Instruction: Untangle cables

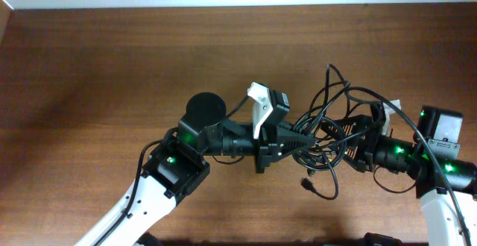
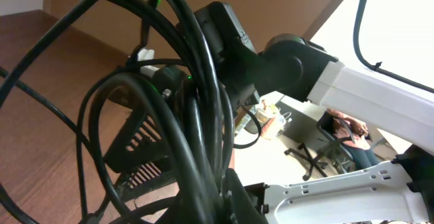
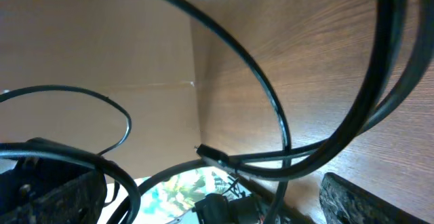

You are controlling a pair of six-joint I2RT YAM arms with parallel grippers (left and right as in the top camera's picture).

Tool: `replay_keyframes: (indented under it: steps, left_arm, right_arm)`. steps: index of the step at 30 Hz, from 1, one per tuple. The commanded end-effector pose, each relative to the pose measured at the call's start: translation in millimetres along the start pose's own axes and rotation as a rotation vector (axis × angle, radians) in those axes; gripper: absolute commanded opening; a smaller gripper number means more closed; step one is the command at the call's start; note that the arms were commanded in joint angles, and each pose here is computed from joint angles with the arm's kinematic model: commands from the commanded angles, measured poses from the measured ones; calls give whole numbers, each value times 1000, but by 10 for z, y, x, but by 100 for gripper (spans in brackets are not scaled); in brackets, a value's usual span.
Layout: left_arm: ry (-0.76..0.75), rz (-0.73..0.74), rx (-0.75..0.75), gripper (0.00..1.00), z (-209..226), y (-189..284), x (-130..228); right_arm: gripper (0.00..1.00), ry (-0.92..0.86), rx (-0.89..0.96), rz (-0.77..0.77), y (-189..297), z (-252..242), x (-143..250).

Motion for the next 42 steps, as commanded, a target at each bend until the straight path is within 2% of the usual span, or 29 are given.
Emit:
replay_keyframes:
  steps: [1, 8, 12, 17, 24, 34, 42]
  left_arm:
    - [0, -30, 19, 0, -99, 9, -101]
    - [-38, 7, 158, 0, -298, 28, -98]
    - [-4, 26, 201, 0, -357, 39, -90]
    - [-92, 51, 332, 0, -569, 101, -109]
    - [-59, 43, 312, 0, -477, 391, -235]
    - [13, 67, 261, 0, -187, 918, -326]
    - [21, 47, 222, 0, -92, 1076, -364]
  right_arm:
    - [99, -2, 100, -38, -4, -145, -89]
    - [99, -46, 428, -131, 25, -679, -333]
    - [99, -49, 486, -150, -12, -866, -487]
    - [99, -83, 577, -153, -44, -1141, -604]
    - [99, -111, 703, -166, 14, -1352, -631]
    - [99, -218, 738, -296, 435, -1536, -743]
    - [99, -307, 762, -392, 786, -1678, -759]
Point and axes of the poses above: each gripper's point midway between its finger pads, its own y axis back along the fingers, its own z axis along the line the jaws close on, x = y × z, the point moved 5 cm from there along y, back along the fingers, and after that the axes turned 8 degrees about y, right-handed, at the moved point
